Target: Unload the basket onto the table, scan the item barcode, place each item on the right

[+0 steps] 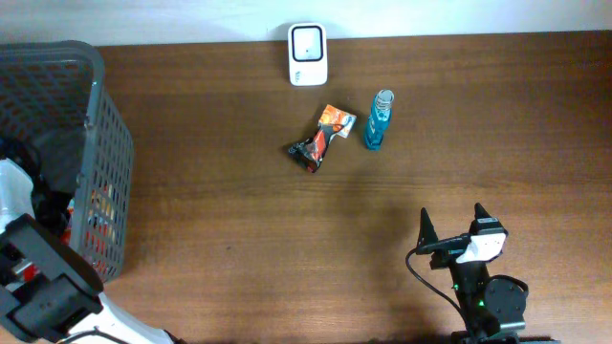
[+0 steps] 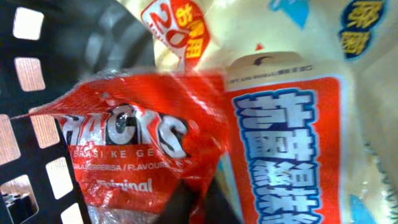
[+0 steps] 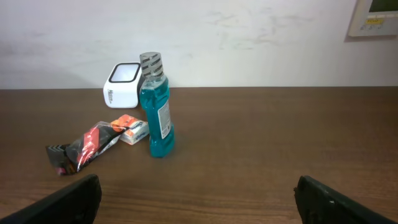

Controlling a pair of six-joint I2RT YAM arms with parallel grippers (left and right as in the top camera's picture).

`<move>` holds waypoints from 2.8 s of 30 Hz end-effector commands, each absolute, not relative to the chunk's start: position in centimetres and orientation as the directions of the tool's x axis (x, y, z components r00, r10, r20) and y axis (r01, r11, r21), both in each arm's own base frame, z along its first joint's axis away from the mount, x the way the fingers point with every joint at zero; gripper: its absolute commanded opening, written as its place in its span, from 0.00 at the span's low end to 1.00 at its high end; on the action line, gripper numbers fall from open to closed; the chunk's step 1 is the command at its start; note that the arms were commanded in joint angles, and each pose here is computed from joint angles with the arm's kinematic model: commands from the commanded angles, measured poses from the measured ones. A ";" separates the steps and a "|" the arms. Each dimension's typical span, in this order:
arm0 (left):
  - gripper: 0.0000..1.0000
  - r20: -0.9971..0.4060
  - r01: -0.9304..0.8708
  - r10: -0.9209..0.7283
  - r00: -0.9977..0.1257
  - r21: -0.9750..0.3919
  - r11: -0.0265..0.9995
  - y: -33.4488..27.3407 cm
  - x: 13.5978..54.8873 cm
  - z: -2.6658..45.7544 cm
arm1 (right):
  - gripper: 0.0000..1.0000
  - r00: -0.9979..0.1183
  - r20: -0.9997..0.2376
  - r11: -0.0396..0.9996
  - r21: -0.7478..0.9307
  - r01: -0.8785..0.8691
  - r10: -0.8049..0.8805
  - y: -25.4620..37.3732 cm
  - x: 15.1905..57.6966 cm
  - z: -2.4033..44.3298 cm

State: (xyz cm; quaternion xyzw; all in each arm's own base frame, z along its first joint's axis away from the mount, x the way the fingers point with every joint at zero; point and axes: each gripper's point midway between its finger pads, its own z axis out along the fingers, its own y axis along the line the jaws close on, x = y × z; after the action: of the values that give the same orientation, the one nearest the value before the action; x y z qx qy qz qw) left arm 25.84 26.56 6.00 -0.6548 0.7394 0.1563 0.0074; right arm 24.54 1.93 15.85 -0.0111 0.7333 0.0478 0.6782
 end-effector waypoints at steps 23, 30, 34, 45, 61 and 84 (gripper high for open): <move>0.00 -0.692 -0.223 -0.615 -0.378 -0.577 0.786 1.0 42.4 42.7 | 0.98 -0.086 -0.995 0.995 0.057 -0.079 0.050 2.0 24.5 15.5; 0.00 -0.682 -0.011 -0.409 -0.607 -0.507 0.862 -11.8 43.9 38.2 | 0.98 -0.086 -0.995 0.995 0.057 -0.079 0.050 2.0 24.5 15.5; 0.00 -0.617 -0.005 -0.318 -0.720 -0.454 0.891 -16.9 45.8 31.8 | 0.98 -0.086 -0.995 0.995 0.057 -0.079 0.050 2.0 24.5 15.5; 0.00 -0.550 0.030 0.084 -0.831 0.107 0.994 -19.8 49.0 14.5 | 0.98 -0.086 -0.995 0.995 0.057 -0.079 0.050 2.0 24.5 15.5; 0.97 -0.701 0.015 -0.069 -0.709 -0.114 0.993 -15.6 46.8 33.2 | 0.98 -0.086 -0.995 0.995 0.057 -0.079 0.050 2.0 24.5 15.5; 1.00 -0.245 -0.959 -0.929 -0.278 0.021 0.281 24.9 39.7 15.7 | 0.98 -0.086 -0.995 0.995 0.057 -0.079 0.050 2.0 24.5 15.5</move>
State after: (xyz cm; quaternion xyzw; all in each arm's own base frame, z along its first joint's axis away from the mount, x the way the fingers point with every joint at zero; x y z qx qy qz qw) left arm 40.19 24.53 19.74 -0.5645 0.8083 0.0772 0.1483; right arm 24.54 1.93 15.85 -0.0112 0.7333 0.0477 0.6782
